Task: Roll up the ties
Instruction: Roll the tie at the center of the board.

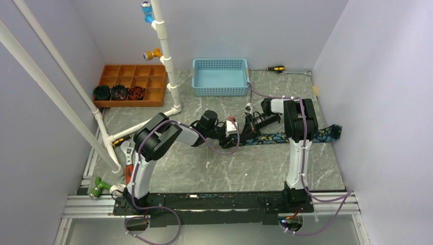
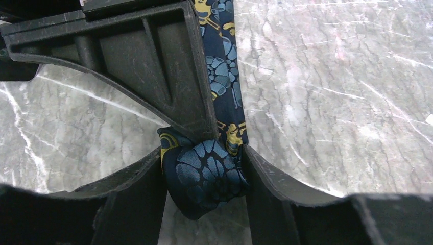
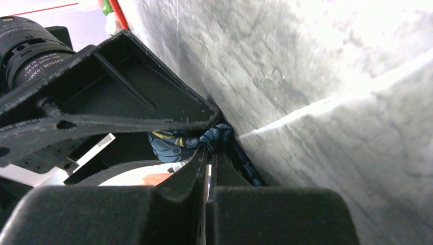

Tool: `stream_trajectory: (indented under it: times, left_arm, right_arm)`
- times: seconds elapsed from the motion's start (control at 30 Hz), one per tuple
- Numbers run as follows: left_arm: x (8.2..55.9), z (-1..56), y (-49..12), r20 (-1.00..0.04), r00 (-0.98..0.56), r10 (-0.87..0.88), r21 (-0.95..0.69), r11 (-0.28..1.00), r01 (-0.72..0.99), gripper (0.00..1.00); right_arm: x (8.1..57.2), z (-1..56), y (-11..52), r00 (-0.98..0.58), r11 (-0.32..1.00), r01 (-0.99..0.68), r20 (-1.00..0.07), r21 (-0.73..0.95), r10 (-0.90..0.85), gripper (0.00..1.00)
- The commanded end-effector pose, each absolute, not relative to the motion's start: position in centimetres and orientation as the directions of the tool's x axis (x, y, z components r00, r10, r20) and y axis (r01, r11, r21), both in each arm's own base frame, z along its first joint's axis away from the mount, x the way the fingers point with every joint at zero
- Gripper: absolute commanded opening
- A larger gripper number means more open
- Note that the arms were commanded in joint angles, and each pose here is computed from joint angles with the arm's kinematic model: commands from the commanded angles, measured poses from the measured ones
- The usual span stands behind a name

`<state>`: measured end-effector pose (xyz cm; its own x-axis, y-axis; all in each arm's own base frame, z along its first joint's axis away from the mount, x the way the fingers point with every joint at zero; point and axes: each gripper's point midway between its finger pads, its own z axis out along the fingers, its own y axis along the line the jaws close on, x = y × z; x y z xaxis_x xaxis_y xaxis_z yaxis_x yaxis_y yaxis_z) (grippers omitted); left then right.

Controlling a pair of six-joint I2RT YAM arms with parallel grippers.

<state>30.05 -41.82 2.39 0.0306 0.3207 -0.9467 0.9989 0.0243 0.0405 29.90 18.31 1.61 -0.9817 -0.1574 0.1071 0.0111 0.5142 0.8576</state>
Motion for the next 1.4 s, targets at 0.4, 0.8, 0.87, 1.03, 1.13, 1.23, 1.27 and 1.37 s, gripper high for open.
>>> stream_trajectory:
  times: [0.4,0.8,0.87,1.03,1.13,1.23,1.27,1.37]
  left_arm:
    - [25.1,-3.3,-38.0,-0.860,-0.134,0.492,-0.144,0.018,0.989,0.73]
    - [26.6,-3.0,-39.9,-0.865,-0.143,0.482,-0.109,0.099,0.989,0.76]
    - [26.8,-4.0,-39.1,-0.840,-0.147,0.523,-0.098,0.121,0.988,0.65]
    - [26.6,-5.3,-35.6,-0.798,-0.081,0.597,-0.027,0.099,0.995,0.43]
    - [26.8,-5.5,-34.2,-0.786,-0.080,0.613,-0.035,0.085,0.996,0.36]
    - [26.3,-5.3,-34.4,-0.785,-0.067,0.616,-0.052,0.044,0.998,0.31]
    - [26.2,-5.3,-34.5,-0.781,-0.071,0.620,-0.061,0.037,0.997,0.30]
    - [25.8,-5.8,-34.1,-0.767,-0.084,0.636,-0.081,0.034,0.996,0.30]
  right_arm:
    - [27.0,0.5,17.1,-0.976,0.637,-0.019,0.124,0.771,-0.179,0.00]
    - [27.2,1.0,17.8,-0.974,0.630,-0.045,0.107,0.775,-0.201,0.00]
    - [27.2,1.4,17.8,-0.974,0.624,-0.046,0.103,0.780,-0.201,0.00]
    - [27.0,3.0,18.4,-0.975,0.587,-0.040,0.097,0.809,-0.201,0.00]
    - [26.9,3.8,18.9,-0.973,0.559,-0.034,0.100,0.828,-0.207,0.00]
    - [26.8,4.6,19.2,-0.969,0.530,-0.043,0.094,0.847,-0.229,0.00]
    - [26.9,4.8,19.3,-0.969,0.525,-0.052,0.084,0.850,-0.233,0.03]
    - [27.6,5.5,19.0,-0.971,0.530,-0.108,0.024,0.841,-0.236,0.27]
